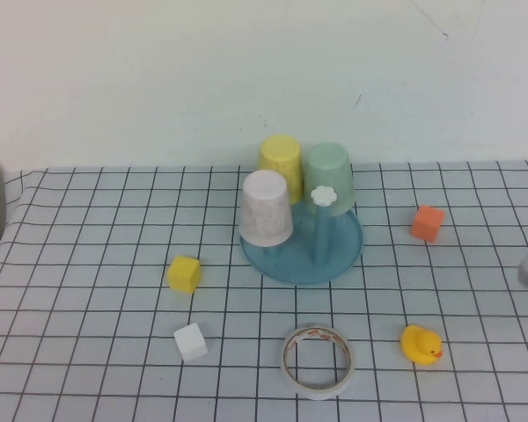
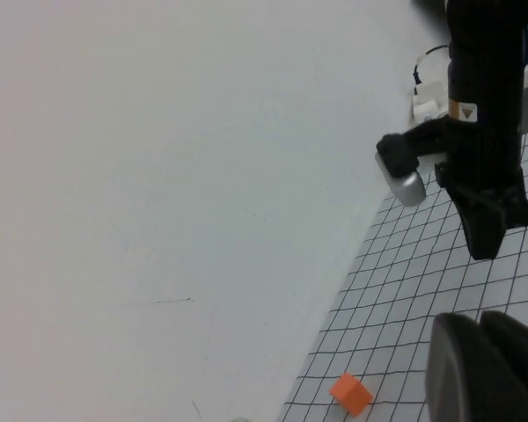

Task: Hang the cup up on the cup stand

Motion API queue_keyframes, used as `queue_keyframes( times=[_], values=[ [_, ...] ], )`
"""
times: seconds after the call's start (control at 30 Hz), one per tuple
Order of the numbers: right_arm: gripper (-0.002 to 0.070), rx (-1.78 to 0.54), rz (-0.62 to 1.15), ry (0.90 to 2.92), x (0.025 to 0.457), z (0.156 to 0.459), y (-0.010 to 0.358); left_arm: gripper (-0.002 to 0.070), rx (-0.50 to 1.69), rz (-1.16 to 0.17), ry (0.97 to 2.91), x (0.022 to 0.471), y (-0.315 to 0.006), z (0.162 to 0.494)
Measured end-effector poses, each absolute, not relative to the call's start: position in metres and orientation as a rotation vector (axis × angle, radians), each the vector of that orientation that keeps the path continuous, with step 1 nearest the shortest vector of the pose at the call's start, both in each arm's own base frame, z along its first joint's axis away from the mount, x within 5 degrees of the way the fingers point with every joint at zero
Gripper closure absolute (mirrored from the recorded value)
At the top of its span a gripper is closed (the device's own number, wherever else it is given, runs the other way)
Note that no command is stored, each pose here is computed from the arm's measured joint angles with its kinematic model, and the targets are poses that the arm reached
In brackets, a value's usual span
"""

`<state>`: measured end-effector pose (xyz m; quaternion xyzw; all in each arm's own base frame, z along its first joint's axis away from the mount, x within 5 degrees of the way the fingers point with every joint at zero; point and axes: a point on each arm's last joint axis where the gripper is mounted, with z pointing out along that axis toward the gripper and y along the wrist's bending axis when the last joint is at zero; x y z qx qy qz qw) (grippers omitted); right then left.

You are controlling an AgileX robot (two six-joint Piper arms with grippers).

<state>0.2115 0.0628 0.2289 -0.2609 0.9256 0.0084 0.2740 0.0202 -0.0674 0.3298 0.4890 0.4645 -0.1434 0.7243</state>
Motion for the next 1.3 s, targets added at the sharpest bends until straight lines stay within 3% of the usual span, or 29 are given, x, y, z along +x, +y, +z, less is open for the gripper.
queue_keyframes(
  times=[0.3,0.6,0.73,1.03,1.3],
  values=[
    [0.0664,-0.541,0.056,2.184,0.183,0.287,0.054,0.0675,1.065,-0.334,1.023,0.020,-0.068,0.331],
    [0.0664,-0.433,0.096,1.955,0.138,0.321,0.041,0.0675,0.990,-0.412,1.012,0.019,-0.067,0.337],
    [0.0664,-0.388,0.116,1.870,0.119,0.306,0.035,0.0675,0.976,-0.403,1.018,0.020,-0.067,0.337],
    [0.0664,-0.160,0.276,1.722,0.095,0.238,0.027,0.0675,0.951,-0.421,1.017,0.020,-0.066,0.339],
    [0.0664,-0.082,0.282,1.756,0.087,0.190,0.021,0.0675,0.942,-0.424,1.022,0.020,-0.066,0.338]
  ],
)
